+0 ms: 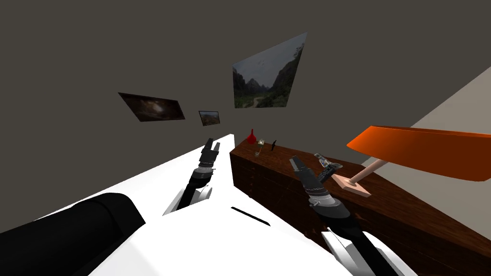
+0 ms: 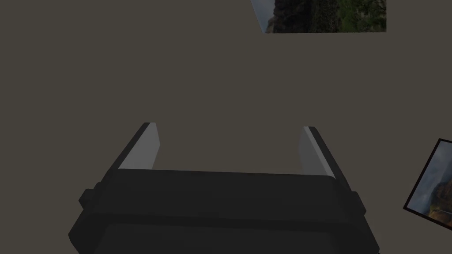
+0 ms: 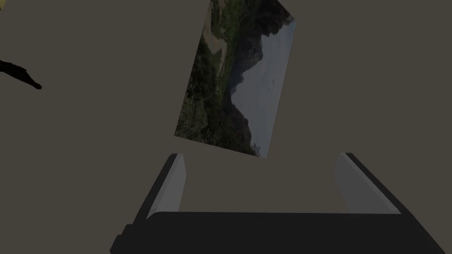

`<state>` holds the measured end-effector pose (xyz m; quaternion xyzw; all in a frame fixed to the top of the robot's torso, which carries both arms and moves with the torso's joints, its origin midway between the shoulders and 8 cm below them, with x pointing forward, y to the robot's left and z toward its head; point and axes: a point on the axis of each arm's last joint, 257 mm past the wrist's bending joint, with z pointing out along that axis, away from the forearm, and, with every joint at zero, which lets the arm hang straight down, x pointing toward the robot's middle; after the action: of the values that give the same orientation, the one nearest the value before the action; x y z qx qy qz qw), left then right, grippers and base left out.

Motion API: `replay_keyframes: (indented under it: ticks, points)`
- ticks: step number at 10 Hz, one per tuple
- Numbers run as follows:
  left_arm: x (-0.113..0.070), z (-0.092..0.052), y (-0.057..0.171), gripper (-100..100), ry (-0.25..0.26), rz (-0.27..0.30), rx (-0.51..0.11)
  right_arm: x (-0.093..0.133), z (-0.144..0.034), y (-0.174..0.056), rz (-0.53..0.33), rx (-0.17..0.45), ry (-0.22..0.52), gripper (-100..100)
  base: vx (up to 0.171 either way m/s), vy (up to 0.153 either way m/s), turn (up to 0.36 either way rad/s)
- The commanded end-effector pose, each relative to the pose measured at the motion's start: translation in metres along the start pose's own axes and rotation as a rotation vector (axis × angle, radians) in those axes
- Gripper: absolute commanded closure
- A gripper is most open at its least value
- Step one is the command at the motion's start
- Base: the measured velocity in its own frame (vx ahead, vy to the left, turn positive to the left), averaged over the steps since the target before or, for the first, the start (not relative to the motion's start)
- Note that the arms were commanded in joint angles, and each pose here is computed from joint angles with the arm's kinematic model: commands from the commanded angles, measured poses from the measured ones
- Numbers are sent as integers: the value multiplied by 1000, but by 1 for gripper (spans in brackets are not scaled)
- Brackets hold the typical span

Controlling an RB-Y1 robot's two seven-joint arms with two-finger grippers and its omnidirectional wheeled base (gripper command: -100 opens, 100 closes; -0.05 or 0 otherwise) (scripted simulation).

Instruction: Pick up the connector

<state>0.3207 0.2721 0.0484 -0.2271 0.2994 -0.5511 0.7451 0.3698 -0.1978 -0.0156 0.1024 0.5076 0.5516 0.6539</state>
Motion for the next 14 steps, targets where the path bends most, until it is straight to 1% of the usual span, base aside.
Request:
replay_keyframes:
  ticks: [1,2,3,4,6,7,8,9,10,12,13,14]
  points:
    - [0,0,0,0,0,0,0,5,-1,-4,-42,8,45,-100,-57,-51,95]
    - [0,0,0,0,0,0,0,10,-3,-13,-92,26,77,-100,-83,-74,173]
    - [0,0,0,0,0,0,0,12,-4,-13,-108,26,104,-100,-73,-60,114]
    - [0,0,0,0,0,0,0,17,-7,-24,-161,46,139,-100,-72,-58,231]
    - [0,0,0,0,0,0,0,20,-9,-25,-186,45,182,-100,-46,-31,42]
    - [0,0,0,0,0,0,0,25,-14,-36,-245,66,222,-100,-47,-20,216]
    - [0,0,0,0,0,0,0,26,-16,-37,-260,65,246,-100,-46,-40,126]
    - [0,0,0,0,0,0,0,27,-16,-37,-264,65,253,-100,-20,-27,-5]
    - [0,0,0,0,0,0,0,31,-22,-50,-328,86,299,-100,-42,-33,224]
    - [0,0,0,0,0,0,0,32,-24,-51,-345,84,328,-100,-36,-30,78]
    - [0,0,0,0,0,0,0,35,-32,-64,-410,106,374,-100,-30,-20,238]
    - [0,0,0,0,0,0,0,36,-34,-65,-425,104,398,-100,-40,-31,154]
